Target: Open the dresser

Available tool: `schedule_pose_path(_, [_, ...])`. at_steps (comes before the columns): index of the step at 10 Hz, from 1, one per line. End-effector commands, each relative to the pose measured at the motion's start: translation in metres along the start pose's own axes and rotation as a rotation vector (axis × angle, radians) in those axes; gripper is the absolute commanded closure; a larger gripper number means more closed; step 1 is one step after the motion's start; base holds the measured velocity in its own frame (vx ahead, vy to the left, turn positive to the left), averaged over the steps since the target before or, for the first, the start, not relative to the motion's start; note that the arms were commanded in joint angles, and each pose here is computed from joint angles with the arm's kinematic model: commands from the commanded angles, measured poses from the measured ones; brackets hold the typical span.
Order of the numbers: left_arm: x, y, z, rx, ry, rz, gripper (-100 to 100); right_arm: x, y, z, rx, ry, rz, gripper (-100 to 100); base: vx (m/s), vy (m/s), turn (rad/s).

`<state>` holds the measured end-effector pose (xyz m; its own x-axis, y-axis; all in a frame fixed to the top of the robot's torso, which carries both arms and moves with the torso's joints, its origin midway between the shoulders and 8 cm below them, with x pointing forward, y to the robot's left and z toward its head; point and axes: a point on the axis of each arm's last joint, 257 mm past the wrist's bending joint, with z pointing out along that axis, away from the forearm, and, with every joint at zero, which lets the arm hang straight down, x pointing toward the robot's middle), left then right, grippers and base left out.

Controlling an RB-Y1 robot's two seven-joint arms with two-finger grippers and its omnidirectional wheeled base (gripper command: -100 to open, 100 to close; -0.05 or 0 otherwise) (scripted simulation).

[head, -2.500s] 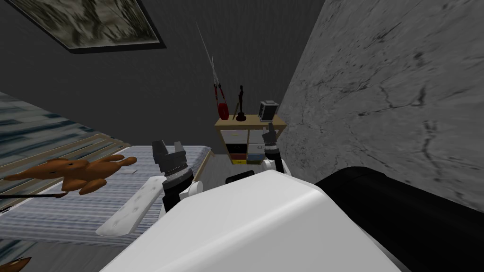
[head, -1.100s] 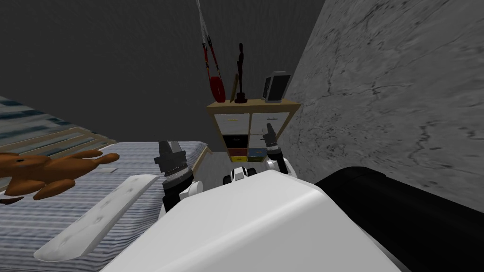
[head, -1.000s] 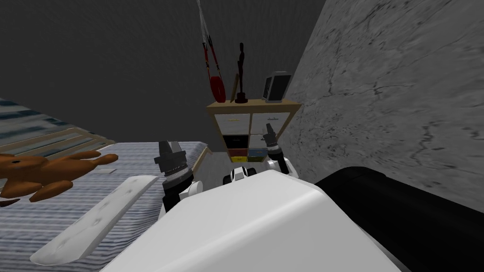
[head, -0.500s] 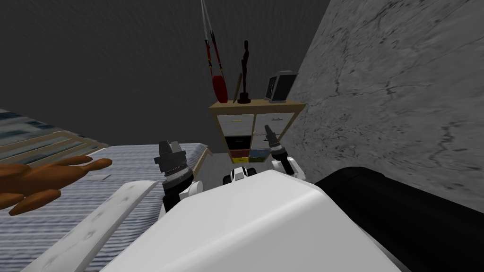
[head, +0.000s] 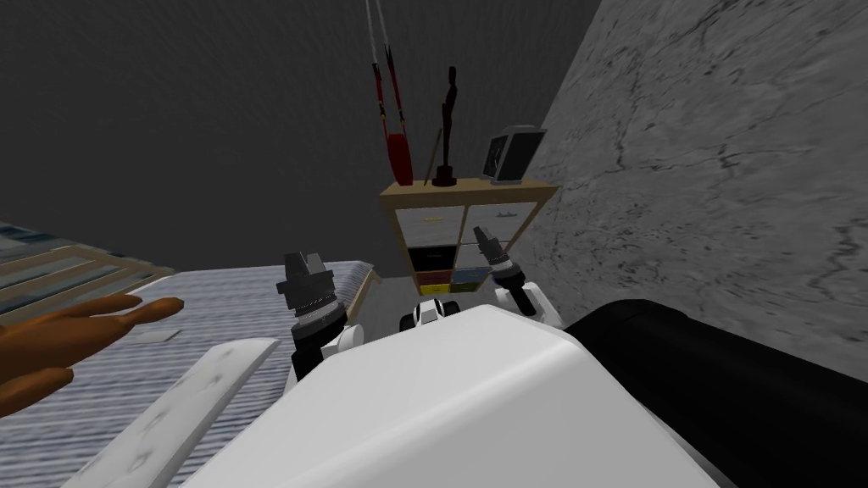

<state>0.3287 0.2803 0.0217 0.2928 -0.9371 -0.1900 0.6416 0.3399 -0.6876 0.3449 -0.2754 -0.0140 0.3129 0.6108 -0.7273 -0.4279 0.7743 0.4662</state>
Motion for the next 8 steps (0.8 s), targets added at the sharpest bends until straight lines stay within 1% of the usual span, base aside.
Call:
schedule_pose_path(1, [0.0, 0.0, 0.0, 0.0, 0.0, 0.0, 0, -0.007, -0.006, -0.005, 0.013, 0.033, -0.192, -100, 0.071, 0.12, -0.093])
schedule_pose_path(4, [0.0, 0.0, 0.0, 0.0, 0.0, 0.0, 0, -0.014, -0.014, -0.011, 0.03, 0.075, -0.413, -100, 0.087, 0.136, -0.089])
schedule_pose_path(5, [0.0, 0.0, 0.0, 0.0, 0.0, 0.0, 0, -0.014, -0.014, -0.011, 0.029, 0.079, -0.421, -100, 0.053, 0.094, -0.026])
schedule_pose_path(8, [0.0, 0.0, 0.0, 0.0, 0.0, 0.0, 0, -0.02, -0.025, -0.018, 0.041, 0.136, -0.655, -100, 0.057, 0.097, -0.075])
